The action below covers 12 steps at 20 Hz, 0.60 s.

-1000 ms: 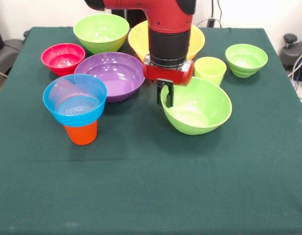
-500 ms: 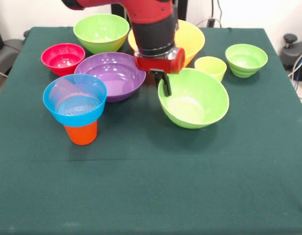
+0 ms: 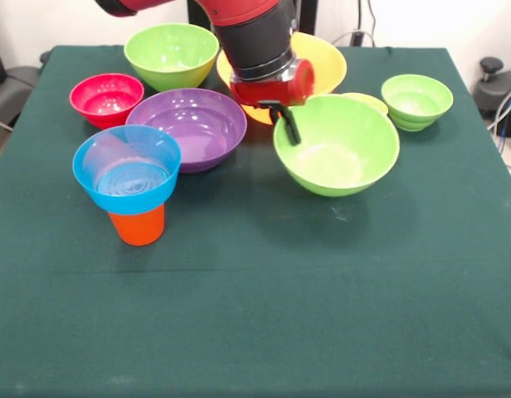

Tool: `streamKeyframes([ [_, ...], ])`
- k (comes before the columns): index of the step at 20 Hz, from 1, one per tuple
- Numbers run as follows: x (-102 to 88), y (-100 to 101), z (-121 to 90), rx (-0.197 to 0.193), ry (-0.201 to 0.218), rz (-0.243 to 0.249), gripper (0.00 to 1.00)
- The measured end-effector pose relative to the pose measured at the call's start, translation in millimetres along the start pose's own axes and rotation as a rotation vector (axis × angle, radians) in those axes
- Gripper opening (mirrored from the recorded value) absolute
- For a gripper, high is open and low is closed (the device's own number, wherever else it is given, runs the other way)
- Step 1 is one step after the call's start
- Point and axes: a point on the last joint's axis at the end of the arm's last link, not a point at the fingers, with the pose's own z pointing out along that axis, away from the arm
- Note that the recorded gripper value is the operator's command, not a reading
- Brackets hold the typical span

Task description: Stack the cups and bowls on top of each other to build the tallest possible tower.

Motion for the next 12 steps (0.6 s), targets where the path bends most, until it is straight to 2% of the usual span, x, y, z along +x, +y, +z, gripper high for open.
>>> streamKeyframes([
  [7, 10.2, 18, 10, -0.093, 0.037, -0.019, 0.00],
  [9, 14.6, 23, 13, -0.109, 0.055, -0.026, 0.00],
  [12, 15.9, 25, 12, -0.104, 0.062, -0.035, 0.00],
])
